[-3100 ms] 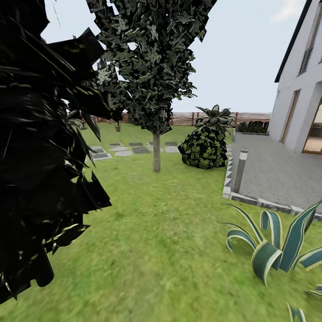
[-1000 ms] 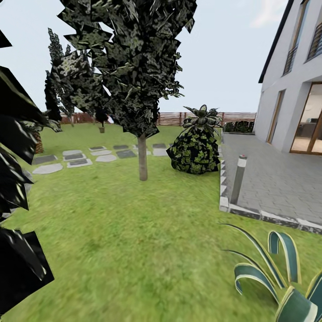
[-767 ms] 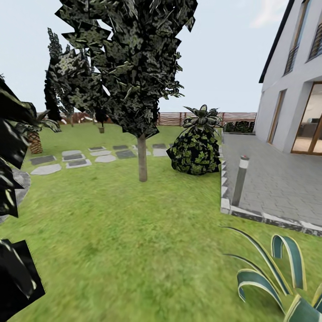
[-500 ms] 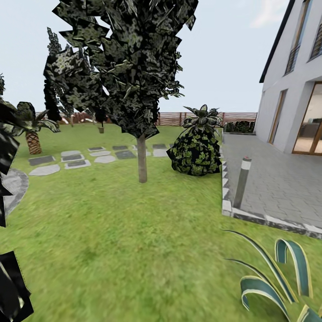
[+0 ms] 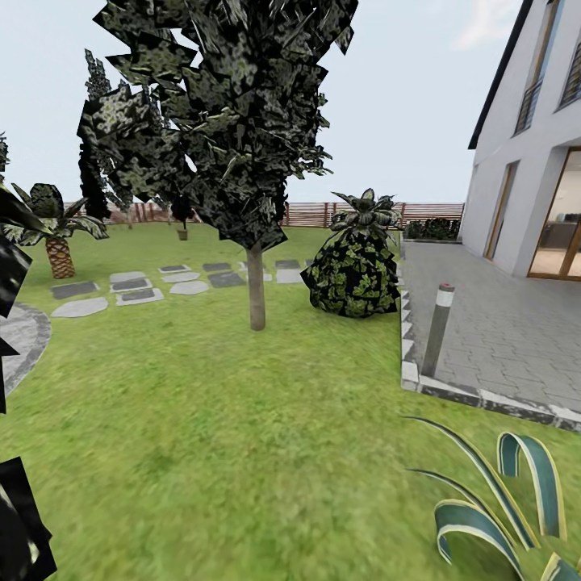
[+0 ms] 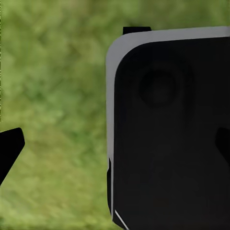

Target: Take the three Easter eggs out of the wicker basket on the lawn in the garden, then place them on the lawn next to a single tree (choose any tree) so that all three eggs are next to the same tree and none are left in the basket.

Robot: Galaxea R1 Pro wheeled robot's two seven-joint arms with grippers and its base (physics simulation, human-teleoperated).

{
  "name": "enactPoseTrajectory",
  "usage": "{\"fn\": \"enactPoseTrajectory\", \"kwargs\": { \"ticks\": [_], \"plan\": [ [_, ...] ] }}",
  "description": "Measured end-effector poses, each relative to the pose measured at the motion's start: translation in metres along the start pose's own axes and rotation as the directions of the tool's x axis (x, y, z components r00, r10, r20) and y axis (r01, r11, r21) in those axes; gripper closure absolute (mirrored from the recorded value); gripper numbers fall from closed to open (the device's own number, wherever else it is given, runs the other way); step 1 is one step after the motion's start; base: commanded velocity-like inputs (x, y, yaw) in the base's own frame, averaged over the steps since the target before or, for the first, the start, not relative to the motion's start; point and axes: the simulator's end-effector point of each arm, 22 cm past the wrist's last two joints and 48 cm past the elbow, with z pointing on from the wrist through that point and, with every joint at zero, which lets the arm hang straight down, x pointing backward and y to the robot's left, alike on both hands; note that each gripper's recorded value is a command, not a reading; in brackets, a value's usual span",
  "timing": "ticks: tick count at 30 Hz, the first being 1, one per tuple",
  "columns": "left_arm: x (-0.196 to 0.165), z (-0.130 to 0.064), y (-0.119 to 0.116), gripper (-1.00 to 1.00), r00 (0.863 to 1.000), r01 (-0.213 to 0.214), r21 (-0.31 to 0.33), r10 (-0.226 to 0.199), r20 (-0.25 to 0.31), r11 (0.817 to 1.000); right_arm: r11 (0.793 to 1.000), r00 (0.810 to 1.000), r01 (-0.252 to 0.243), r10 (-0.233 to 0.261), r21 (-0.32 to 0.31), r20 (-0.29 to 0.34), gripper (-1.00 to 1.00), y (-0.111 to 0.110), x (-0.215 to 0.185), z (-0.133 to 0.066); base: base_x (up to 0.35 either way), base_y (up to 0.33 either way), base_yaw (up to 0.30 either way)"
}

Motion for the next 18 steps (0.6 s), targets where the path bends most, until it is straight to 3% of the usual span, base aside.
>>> {"fn": "enactPoseTrajectory", "kwargs": {
  "ticks": [18],
  "plan": [
    [0.008,0.000,-0.002,-1.00,1.000,0.001,0.004,-0.001,-0.020,1.000,1.000,1.000,0.004,-0.004,0.003,0.021,-1.00,-0.002,-0.009,0.000,0.000,0.000,0.000]
  ]
}}
